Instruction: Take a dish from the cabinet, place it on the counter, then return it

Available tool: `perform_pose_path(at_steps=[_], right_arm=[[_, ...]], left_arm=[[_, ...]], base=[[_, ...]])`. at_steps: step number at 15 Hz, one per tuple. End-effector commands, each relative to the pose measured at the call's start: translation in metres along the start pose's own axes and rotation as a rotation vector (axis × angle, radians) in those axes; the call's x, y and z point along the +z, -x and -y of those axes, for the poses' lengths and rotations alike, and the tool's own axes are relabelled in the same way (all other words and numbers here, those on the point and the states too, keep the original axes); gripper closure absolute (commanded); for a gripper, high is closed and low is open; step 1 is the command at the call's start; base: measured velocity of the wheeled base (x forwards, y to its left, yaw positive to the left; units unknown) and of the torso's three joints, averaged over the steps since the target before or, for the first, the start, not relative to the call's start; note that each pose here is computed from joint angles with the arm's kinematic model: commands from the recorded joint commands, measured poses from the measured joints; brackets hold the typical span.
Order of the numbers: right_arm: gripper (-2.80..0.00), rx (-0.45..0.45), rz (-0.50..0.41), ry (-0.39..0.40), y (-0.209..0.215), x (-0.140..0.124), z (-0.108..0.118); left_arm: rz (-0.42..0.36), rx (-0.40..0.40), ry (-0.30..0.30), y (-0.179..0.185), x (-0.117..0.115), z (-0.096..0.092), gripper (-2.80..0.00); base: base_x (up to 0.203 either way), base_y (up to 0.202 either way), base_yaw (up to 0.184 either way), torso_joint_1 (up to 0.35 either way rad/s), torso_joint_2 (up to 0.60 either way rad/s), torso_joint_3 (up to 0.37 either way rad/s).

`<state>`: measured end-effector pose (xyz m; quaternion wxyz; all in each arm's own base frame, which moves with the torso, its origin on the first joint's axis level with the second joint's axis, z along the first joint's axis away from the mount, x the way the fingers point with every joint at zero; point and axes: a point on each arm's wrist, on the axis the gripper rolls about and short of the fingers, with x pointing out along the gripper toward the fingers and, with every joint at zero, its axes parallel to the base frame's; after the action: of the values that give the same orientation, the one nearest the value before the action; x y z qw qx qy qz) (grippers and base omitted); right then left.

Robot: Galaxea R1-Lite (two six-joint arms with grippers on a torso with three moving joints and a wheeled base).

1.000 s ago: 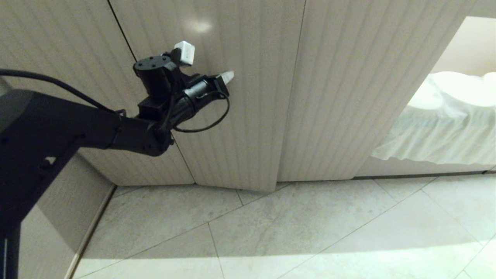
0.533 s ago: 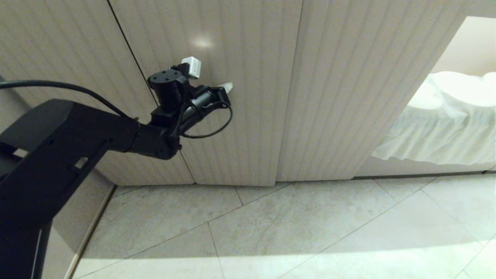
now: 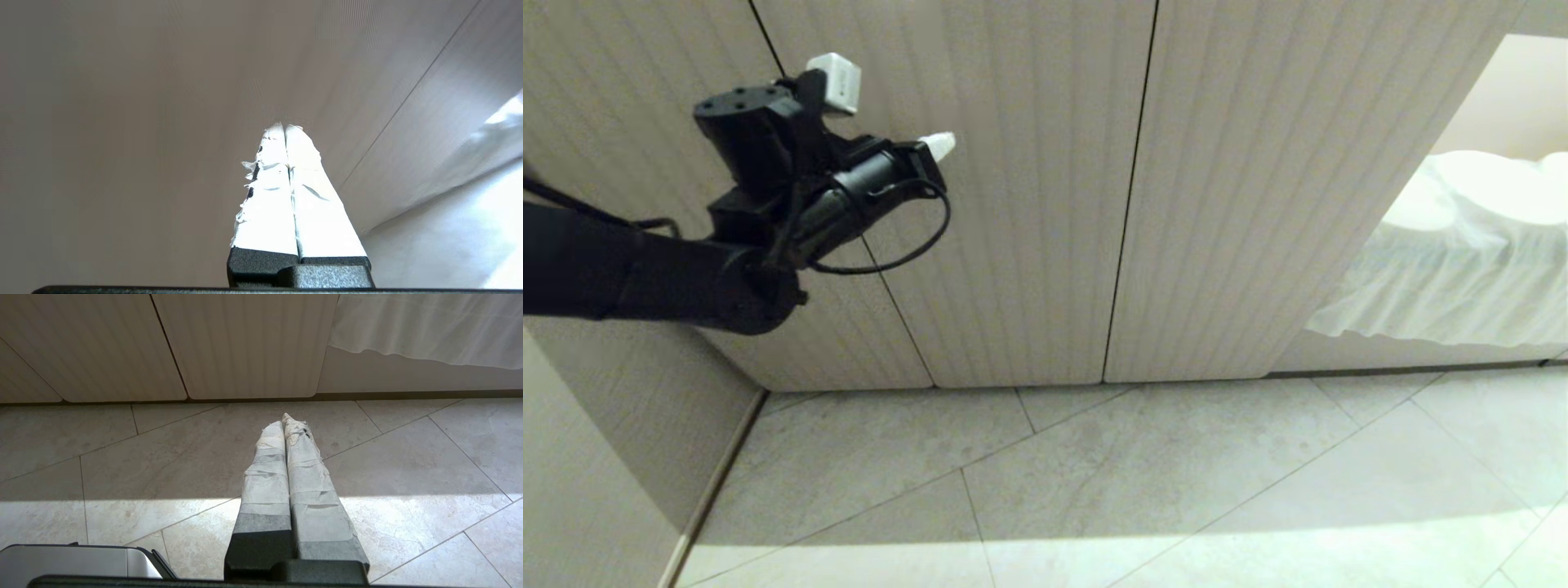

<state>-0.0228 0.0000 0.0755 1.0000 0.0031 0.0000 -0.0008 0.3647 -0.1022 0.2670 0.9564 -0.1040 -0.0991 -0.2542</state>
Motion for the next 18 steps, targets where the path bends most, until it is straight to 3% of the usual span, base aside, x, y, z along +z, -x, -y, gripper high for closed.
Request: perform_pose_path(at_steps=[1, 4, 7, 13, 16, 18], right_arm=[[0.0, 0.002, 0.0, 0.0, 0.0, 0.0, 0.0], [0.0, 0.0, 0.0, 0.0, 0.0, 0.0, 0.0], [0.0, 0.0, 0.0, 0.0, 0.0, 0.0, 0.0], [0.0, 0.0, 0.0, 0.0, 0.0, 0.0, 0.0], [0.0, 0.002, 0.0, 0.0, 0.0, 0.0, 0.0], [0.0, 0.001, 0.0, 0.0, 0.0, 0.0, 0.0]], left_arm=[[0.078, 0.057, -0.112, 0.07, 0.059, 0.007, 0.0], [0.047, 0.212, -0.213, 0.154, 0.074, 0.001, 0.0], [0.002, 0.338, -0.244, 0.238, 0.062, 0.02, 0.0], [-0.057, 0.439, -0.291, 0.368, 0.005, 0.087, 0.0], [-0.111, 0.496, -0.32, 0.398, -0.033, 0.091, 0.0], [-0.102, 0.504, -0.337, 0.411, -0.054, 0.09, 0.0]], base=[[0.0, 0.0, 0.0, 0.0, 0.0, 0.0], [0.0, 0.0, 0.0, 0.0, 0.0, 0.0], [0.0, 0.0, 0.0, 0.0, 0.0, 0.0], [0.0, 0.0, 0.0, 0.0, 0.0, 0.0], [0.0, 0.0, 0.0, 0.0, 0.0, 0.0], [0.0, 0.0, 0.0, 0.0, 0.0, 0.0]])
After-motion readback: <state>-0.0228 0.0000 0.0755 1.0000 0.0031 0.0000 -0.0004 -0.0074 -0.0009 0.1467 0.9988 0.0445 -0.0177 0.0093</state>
